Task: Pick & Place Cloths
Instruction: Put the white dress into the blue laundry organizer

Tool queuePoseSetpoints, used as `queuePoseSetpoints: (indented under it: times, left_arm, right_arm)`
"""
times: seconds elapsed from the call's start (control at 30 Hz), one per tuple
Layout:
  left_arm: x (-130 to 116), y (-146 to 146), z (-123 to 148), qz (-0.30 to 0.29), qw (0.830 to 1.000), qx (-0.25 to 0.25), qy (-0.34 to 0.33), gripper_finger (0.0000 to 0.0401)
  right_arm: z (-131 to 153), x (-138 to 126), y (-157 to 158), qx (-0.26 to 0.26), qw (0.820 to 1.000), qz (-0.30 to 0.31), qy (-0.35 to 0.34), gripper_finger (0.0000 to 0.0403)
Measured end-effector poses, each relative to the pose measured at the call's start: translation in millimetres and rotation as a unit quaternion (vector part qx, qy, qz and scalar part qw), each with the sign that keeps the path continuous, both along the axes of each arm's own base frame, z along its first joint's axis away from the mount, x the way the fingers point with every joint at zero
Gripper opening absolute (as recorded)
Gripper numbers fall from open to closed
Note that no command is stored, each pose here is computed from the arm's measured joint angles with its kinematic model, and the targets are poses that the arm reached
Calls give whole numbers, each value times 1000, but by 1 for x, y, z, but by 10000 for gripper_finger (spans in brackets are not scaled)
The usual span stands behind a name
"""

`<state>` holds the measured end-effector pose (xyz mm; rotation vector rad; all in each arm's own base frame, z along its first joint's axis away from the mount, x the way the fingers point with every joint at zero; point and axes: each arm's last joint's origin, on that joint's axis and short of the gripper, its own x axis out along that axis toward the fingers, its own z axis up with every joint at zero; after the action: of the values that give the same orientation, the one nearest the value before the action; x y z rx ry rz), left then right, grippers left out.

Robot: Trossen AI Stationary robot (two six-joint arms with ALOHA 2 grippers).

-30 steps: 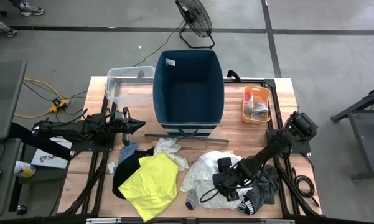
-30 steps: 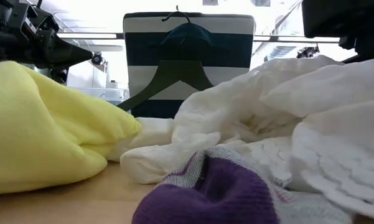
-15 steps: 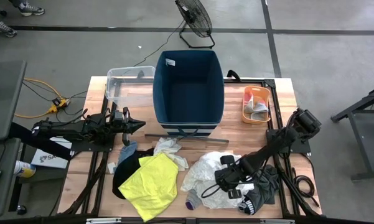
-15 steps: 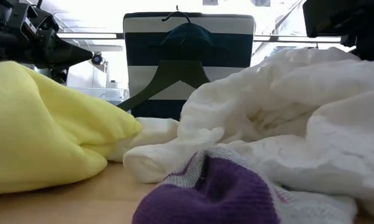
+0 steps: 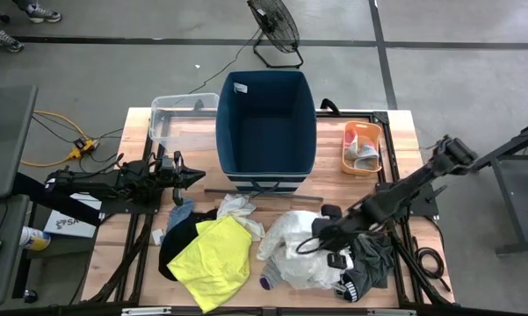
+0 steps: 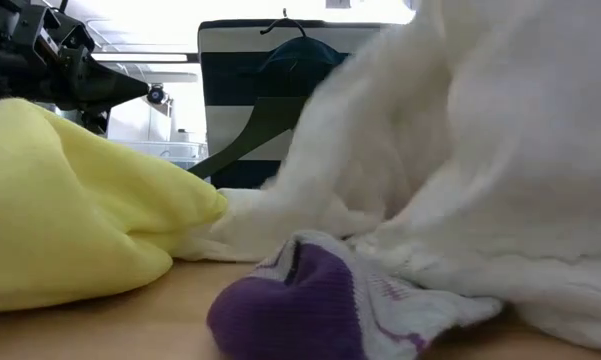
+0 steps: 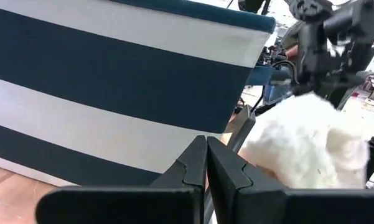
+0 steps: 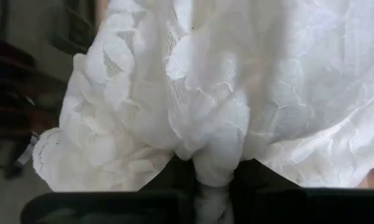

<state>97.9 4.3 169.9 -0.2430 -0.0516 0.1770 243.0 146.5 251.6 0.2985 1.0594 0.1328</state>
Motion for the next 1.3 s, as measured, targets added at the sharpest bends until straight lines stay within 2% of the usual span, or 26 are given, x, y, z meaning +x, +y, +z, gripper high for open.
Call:
queuePoseSetpoints:
  times: [0.17,0.33,0.57,0.73,0.87,1.1,1.3]
  left_arm:
    - [0,0,0,0,1000,0,0,10]
    - [0,0,0,0,1000,0,0,10]
    - [0,0,0,0,1000,0,0,10]
    - [0,0,0,0,1000,0,0,10]
    - [0,0,0,0,1000,0,0,10]
    - [0,0,0,0,1000,0,0,10]
    - [0,0,0,0,1000,0,0,10]
  right_arm:
    - [37,-17,-12,19,996,-27,-85,38]
    - [72,-33,-27,13,978,-64,-199,38]
    - [116,-52,-43,0,930,-77,-359,38]
    - [140,-64,-52,-29,890,-80,-447,38]
    - [154,-73,-59,-53,864,-83,-493,38]
    - [168,-93,-71,-69,839,-66,-536,38]
    - [182,-111,-86,-29,810,-19,-585,38]
